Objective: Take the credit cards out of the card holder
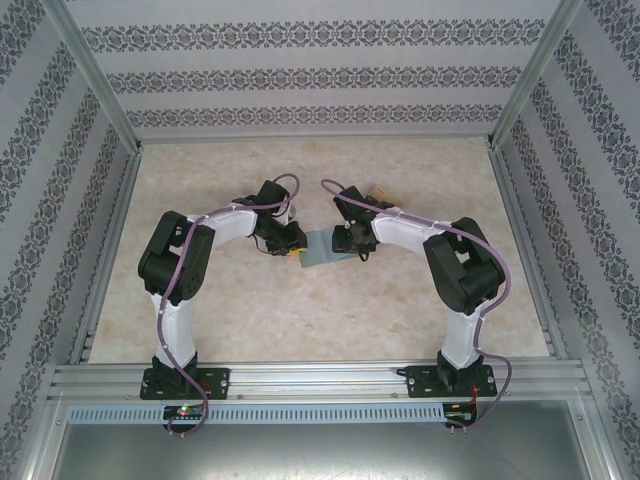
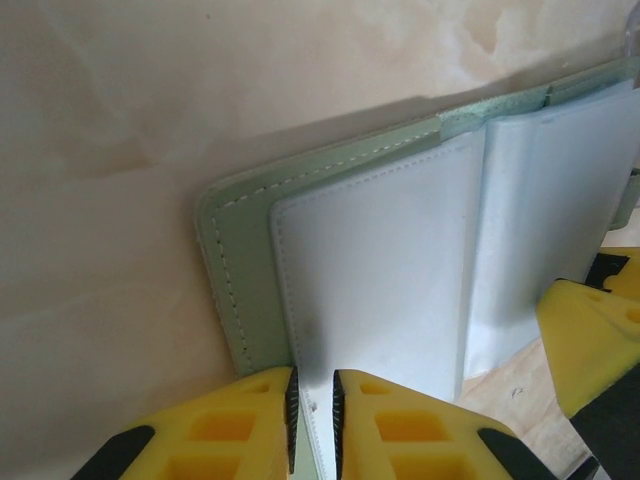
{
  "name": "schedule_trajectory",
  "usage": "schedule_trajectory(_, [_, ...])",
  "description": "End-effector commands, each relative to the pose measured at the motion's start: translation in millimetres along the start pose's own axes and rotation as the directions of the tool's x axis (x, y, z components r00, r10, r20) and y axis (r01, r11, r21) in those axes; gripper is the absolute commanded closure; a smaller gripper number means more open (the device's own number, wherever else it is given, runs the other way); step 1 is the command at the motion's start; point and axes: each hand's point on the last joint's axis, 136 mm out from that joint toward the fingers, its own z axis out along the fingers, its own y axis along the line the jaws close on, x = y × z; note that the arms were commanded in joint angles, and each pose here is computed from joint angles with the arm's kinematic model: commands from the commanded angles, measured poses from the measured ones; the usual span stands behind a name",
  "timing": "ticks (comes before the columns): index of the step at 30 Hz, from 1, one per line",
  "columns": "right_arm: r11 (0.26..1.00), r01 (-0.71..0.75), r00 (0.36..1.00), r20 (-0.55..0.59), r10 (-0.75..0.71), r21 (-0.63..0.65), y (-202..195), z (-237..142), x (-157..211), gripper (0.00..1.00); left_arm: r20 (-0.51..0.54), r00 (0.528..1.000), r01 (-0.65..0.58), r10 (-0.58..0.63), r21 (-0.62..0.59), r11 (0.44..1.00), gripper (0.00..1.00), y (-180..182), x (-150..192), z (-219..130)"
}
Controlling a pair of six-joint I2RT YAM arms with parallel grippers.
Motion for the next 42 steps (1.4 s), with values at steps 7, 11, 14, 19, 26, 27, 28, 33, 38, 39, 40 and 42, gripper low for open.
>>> schedule_trajectory(7, [0.992,0.032,0.995,-0.088,-0.043,-0.121,29,12,14,0.68,-0.025,1.000,-0.012,0.012,0.022,1.000,0.87,-7,-1,8])
schedule_trajectory(11, [0.983,0.009,0.993,-0.110,-0.030,-0.186,44,16,18,0.73,-0.016,1.000,-0.021,0.021,0.014,1.000,0.88,-8,-3,5])
schedule_trajectory(14, [0.981,0.004,0.994,-0.108,-0.026,-0.194,48,16,18,0.74,-0.005,1.000,-0.031,0.031,-0.009,0.999,0.89,-5,-6,1])
schedule_trajectory(19, [0.974,-0.014,0.996,-0.089,-0.006,-0.227,56,9,12,0.74,0.013,0.999,-0.033,0.033,-0.036,0.999,0.89,2,-12,-8])
schedule_trajectory(26, [0.955,0.000,0.997,0.079,0.025,-0.297,70,-42,-24,0.57,0.075,0.995,-0.057,0.061,-0.060,0.997,0.70,-1,-20,-40])
schedule_trajectory(27, [0.958,0.006,0.995,0.101,0.024,-0.288,68,-49,-26,0.53,0.091,0.994,-0.056,0.062,-0.072,0.996,0.63,0,-22,-47])
schedule_trajectory(28, [0.962,0.011,0.990,0.135,0.027,-0.272,64,-57,-31,0.48,0.110,0.992,-0.055,0.065,-0.087,0.995,0.55,1,-23,-56])
schedule_trajectory(33, [0.983,0.025,0.951,0.306,0.032,-0.180,32,-103,-53,0.35,0.242,0.967,-0.039,0.085,-0.189,0.981,0.33,14,-34,-111])
schedule_trajectory(38, [1.000,-0.024,0.857,0.515,0.026,-0.011,-31,-161,-78,0.14,0.422,0.897,0.029,0.133,-0.357,0.934,0.13,44,-44,-179])
schedule_trajectory(39, [0.999,-0.042,0.835,0.550,0.026,0.016,-43,-171,-81,0.09,0.456,0.878,0.051,0.141,-0.383,0.922,0.08,50,-45,-191])
schedule_trajectory(40, [0.996,-0.072,0.811,0.584,0.029,0.050,-59,-183,-83,0.06,0.495,0.855,0.080,0.152,-0.415,0.906,0.03,58,-45,-205])
schedule_trajectory(42, [0.989,-0.120,0.766,0.642,0.035,0.090,-83,-205,-83,0.02,0.568,0.804,0.136,0.177,-0.465,0.875,0.01,75,-43,-229])
